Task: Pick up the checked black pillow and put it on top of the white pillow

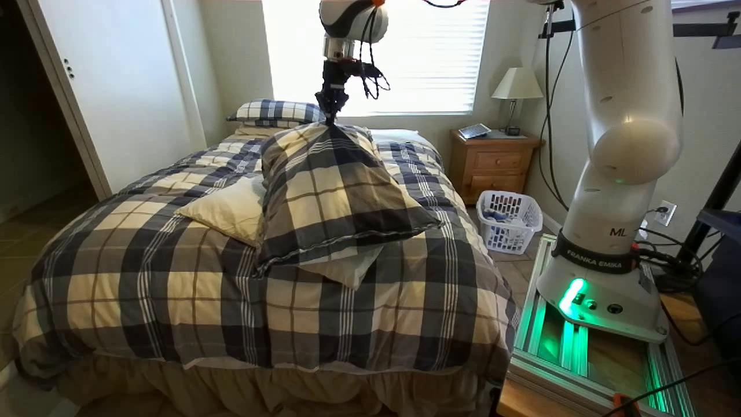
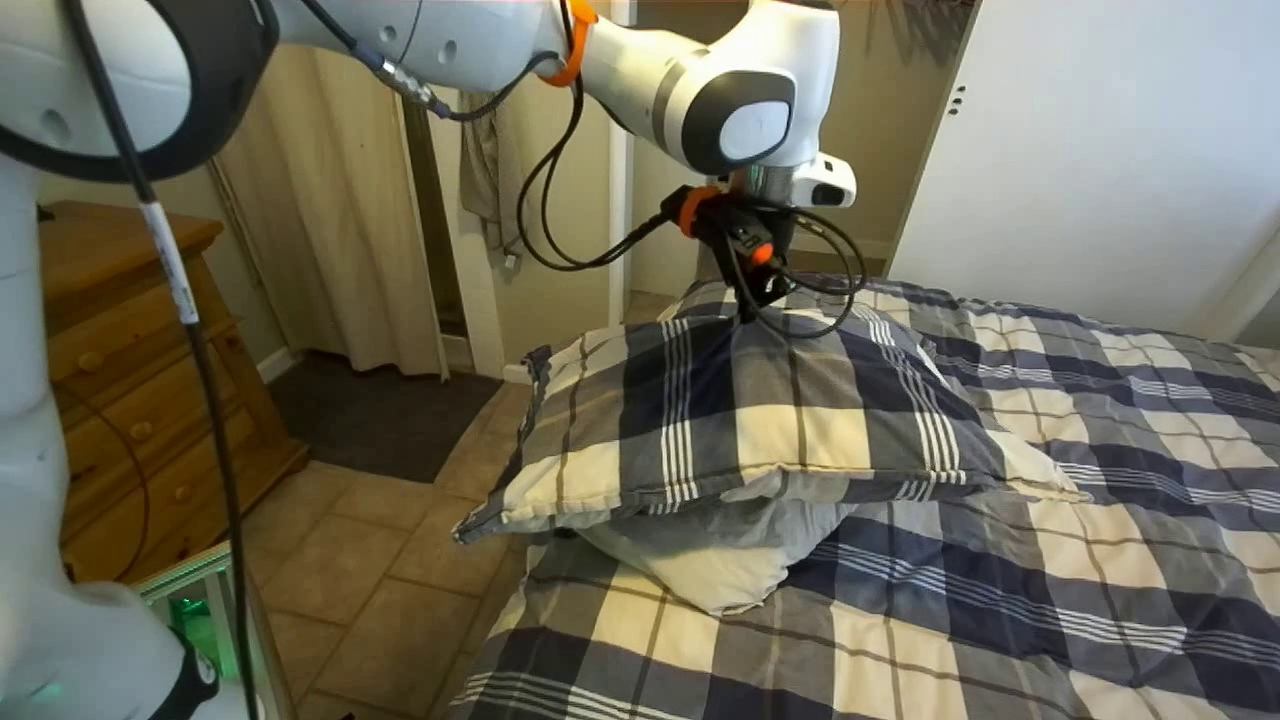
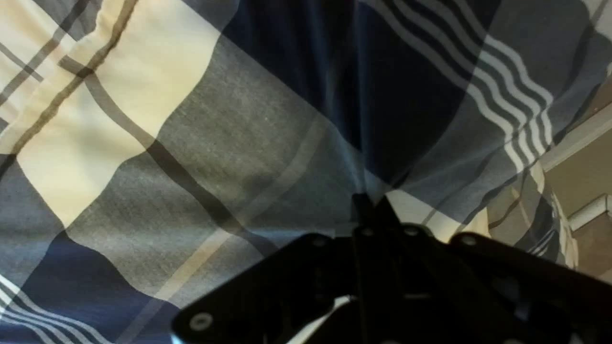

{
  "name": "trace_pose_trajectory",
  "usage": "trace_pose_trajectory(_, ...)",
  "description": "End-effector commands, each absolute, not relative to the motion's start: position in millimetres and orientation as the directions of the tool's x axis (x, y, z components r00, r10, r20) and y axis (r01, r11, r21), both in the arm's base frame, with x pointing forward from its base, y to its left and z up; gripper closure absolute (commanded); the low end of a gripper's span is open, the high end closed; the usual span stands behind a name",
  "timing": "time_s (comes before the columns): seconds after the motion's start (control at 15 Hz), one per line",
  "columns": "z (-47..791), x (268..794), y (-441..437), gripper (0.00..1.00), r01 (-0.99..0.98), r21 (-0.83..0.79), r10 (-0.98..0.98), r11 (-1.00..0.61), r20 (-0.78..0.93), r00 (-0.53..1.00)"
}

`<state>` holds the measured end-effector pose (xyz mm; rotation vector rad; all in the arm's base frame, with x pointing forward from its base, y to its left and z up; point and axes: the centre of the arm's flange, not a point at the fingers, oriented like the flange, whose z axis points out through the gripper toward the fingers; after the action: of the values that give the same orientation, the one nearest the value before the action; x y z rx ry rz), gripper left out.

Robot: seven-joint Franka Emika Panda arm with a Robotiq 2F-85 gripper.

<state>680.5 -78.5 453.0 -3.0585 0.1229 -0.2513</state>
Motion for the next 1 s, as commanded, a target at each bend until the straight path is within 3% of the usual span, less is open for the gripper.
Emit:
trace_pose_trajectory(0.0, 495.0, 675.4, -63.7, 0.99, 0.033, -0.030, 0.027, -0.999, 0.161, 0.987)
trace_pose_trajectory(0.93, 599.0, 646.9, -37.8, 0.99, 0.333, 0.093, 0.346, -0.938, 0.212, 0.914)
